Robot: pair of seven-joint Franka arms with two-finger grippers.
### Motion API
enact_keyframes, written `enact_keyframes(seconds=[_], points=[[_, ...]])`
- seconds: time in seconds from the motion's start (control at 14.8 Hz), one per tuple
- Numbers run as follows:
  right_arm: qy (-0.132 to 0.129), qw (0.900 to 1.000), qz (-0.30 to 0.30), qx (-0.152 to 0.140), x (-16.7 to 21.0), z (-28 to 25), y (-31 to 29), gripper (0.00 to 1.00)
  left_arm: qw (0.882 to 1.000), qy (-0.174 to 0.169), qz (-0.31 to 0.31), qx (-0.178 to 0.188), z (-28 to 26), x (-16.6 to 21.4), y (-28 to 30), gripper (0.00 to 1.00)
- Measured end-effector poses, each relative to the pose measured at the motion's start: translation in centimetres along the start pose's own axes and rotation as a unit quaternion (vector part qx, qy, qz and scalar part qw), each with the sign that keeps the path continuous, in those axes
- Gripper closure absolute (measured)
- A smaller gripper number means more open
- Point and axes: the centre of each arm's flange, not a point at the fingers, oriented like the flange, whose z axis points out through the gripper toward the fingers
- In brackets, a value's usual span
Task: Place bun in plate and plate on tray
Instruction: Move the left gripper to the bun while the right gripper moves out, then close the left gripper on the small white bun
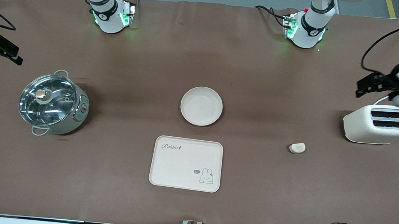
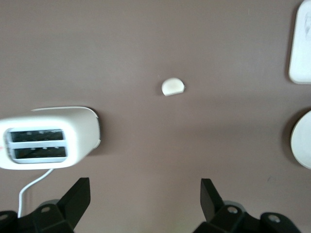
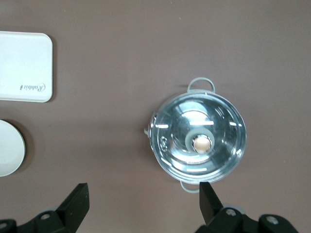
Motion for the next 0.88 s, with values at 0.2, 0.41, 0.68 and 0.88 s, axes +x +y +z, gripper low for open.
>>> enact_keyframes(seconds=[0.2,0.41,0.68,0.88], points=[[-0.005,1.0,-0.01,0.0,1.9,2.6,-3.4,0.0,1.0,-0.003,0.016,0.0,8.2,5.2,2.3,0.0],[-0.009,1.0,-0.026,0.006,3.9,5.9,-6.8,0.0,1.0,0.001,0.029,-0.001,18.0,9.8,2.6,0.0],[-0.01,0.999,-0.041,0.022,6.1,10.2,-10.2,0.0,0.999,-0.001,0.044,0.003,28.1,12.2,3.1,0.0],[-0.028,0.998,-0.035,0.043,7.3,14.0,-11.4,0.0,0.999,0.015,0.049,0.0,33.0,12.0,3.7,0.0]])
